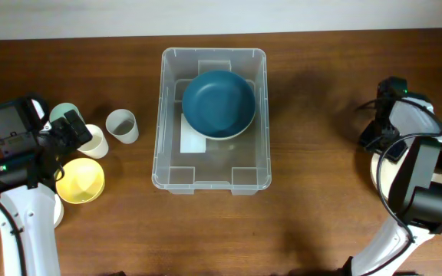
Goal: Pack container
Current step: 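Move the right gripper to the large cream plate and grasp its edge, then lift the cream plate with the right gripper and lay it on the bowls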
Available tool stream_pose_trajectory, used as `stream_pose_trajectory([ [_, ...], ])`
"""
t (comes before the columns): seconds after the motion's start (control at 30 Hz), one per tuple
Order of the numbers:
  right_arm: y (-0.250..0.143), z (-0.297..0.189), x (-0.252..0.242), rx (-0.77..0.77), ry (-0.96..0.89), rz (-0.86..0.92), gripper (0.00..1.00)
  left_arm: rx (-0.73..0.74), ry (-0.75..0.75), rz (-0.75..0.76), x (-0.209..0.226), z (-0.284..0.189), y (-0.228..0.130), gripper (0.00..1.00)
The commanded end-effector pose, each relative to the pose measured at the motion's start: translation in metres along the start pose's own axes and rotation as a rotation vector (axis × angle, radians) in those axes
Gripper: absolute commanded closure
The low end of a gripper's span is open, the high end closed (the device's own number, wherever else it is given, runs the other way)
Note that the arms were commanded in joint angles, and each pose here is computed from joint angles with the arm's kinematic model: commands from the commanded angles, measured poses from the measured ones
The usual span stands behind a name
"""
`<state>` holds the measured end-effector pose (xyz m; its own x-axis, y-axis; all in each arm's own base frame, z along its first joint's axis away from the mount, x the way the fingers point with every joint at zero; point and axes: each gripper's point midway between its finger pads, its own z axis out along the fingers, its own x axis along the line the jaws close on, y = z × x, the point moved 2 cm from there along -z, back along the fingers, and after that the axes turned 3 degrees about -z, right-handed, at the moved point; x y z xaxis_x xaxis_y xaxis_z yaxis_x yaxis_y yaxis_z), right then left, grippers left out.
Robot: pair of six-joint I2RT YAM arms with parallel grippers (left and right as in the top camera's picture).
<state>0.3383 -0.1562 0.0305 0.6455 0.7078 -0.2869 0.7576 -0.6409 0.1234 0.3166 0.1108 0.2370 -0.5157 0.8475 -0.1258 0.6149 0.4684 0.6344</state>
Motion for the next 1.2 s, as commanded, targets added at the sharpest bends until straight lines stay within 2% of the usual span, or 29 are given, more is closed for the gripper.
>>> stream_pose_trajectory([
  [0.0, -0.004, 0.007, -0.005, 0.008, -0.013, 0.017, 0.39, -0.017, -0.016, -0.017, -0.002, -0.004, 0.007, 0.01],
  [0.07, -0.004, 0.007, -0.004, 0.006, -0.012, 0.018, 0.46, -0.018, -0.016, -0.017, -0.002, -0.004, 0.007, 0.01],
  [0.27, -0.003, 0.007, -0.003, 0.003, -0.007, 0.019, 0.85, -0.017, -0.017, -0.017, -0.002, -0.004, 0.007, 0.00],
  [0.3, -0.002, 0.007, -0.003, 0.000, -0.005, 0.020, 0.94, -0.018, -0.016, -0.017, -0.002, -0.004, 0.007, 0.01],
  [0.33, -0.001, 0.007, -0.003, -0.004, -0.004, 0.021, 0.96, -0.018, -0.016, -0.017, -0.002, -0.004, 0.007, 0.00],
  [0.53, 0.023, -0.032, 0.024, -0.094, 0.125, -0.103, 0.96, -0.018, -0.016, -0.017, -0.002, -0.004, 0.007, 0.01],
  [0.63, 0.043, -0.088, 0.052, -0.223, 0.239, -0.237, 0.96, -0.018, -0.016, -0.016, -0.002, -0.004, 0.007, 0.01],
  [0.77, 0.044, -0.195, 0.109, -0.433, 0.466, -0.583, 0.96, -0.018, -0.016, -0.017, -0.002, -0.004, 0.007, 0.01],
  [0.83, 0.027, -0.255, 0.137, -0.552, 0.545, -0.783, 0.96, -0.017, -0.016, -0.017, -0.002, -0.004, 0.007, 0.01],
  [0.97, -0.025, -0.338, 0.183, -0.770, 0.584, -1.141, 0.96, -0.017, -0.016, -0.017, -0.002, -0.004, 0.007, 0.01],
  [1.07, -0.076, -0.367, 0.216, -0.885, 0.589, -1.399, 0.96, -0.017, -0.016, -0.017, -0.002, -0.004, 0.007, 0.01],
  [1.1, -0.092, -0.372, 0.225, -0.908, 0.587, -1.479, 0.96, -0.017, -0.016, -0.017, -0.002, -0.004, 0.007, 0.01],
  [1.13, -0.127, -0.374, 0.245, -0.925, 0.594, -1.607, 0.96, -0.017, -0.016, -0.017, -0.002, -0.004, 0.007, 0.01],
  [1.17, -0.139, -0.372, 0.254, -0.920, 0.599, -1.645, 0.96, -0.017, -0.016, -0.016, -0.002, -0.004, 0.007, 0.00],
])
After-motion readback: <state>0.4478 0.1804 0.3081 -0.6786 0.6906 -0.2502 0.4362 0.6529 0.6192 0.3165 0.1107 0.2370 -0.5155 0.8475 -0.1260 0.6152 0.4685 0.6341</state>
